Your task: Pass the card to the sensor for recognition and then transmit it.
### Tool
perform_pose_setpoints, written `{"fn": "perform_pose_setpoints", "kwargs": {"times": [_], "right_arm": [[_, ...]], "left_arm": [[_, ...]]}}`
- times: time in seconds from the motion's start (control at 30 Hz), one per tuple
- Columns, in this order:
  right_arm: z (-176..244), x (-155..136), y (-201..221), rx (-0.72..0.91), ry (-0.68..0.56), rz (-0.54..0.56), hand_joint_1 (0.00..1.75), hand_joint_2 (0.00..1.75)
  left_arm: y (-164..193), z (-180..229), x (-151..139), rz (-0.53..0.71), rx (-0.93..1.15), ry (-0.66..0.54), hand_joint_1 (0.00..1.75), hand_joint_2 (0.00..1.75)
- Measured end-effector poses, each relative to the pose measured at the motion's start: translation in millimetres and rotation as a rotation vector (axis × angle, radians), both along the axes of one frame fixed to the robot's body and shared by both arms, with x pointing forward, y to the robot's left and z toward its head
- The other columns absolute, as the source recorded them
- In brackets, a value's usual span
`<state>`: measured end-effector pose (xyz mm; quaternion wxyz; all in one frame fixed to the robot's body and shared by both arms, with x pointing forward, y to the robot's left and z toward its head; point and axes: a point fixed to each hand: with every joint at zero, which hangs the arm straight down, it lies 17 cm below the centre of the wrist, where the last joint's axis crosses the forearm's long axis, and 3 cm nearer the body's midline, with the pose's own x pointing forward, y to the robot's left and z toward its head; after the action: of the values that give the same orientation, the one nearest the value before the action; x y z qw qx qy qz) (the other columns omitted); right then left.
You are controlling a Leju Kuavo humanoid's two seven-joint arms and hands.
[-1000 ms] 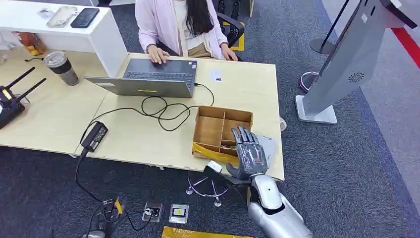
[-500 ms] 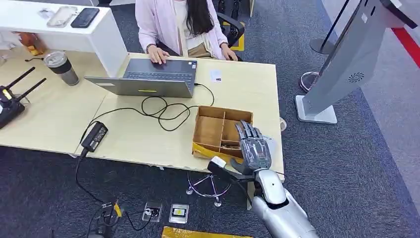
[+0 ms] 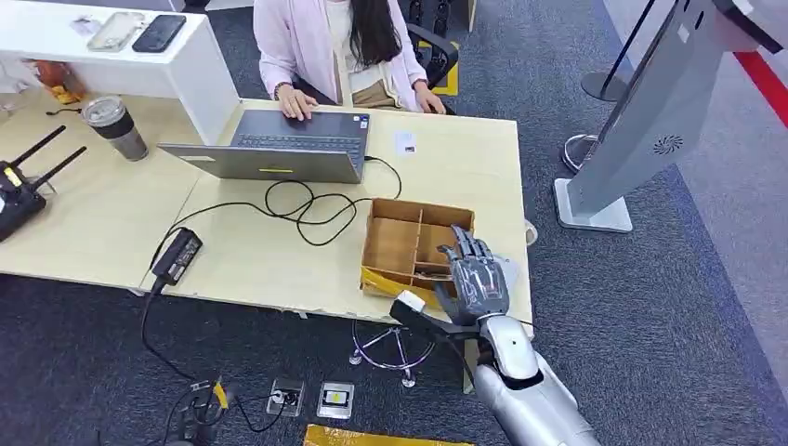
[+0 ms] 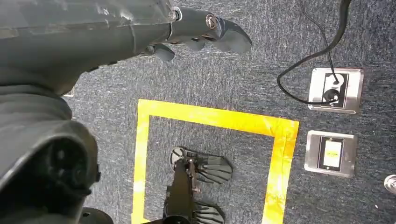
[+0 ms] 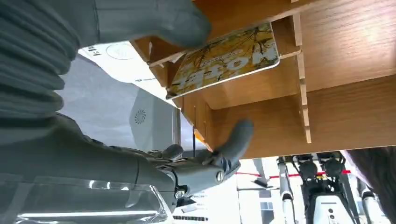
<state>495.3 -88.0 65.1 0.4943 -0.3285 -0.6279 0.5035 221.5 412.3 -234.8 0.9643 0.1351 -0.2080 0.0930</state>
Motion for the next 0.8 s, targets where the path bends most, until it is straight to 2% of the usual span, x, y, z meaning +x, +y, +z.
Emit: {"fn": "perform_pose_setpoints", "kwargs": {"times": [0.37, 0.4, 0.43, 0.8], "right_arm": [[4.2, 0.6, 0.0, 0.016, 0.004, -0.008, 0.0, 1.75], [3.7, 0.5, 0.0, 0.015, 0.006, -0.008, 0.16, 1.75], [3.0, 0.3, -0.1, 0.014, 0.008, -0.008, 1.75, 1.75], [-2.3, -5.1, 5.0, 0.036, 0.046, 0.009, 1.75, 1.75]], "left_arm": [[0.0, -1.4, -3.9, -0.001, 0.0, 0.006, 0.0, 0.0], [0.0, -1.5, -4.2, -0.001, 0.0, 0.006, 0.0, 0.0], [0.0, -1.5, -4.3, -0.001, 0.0, 0.007, 0.0, 0.0], [0.0, -2.4, -6.6, -0.001, 0.0, 0.01, 0.0, 0.0]]}}
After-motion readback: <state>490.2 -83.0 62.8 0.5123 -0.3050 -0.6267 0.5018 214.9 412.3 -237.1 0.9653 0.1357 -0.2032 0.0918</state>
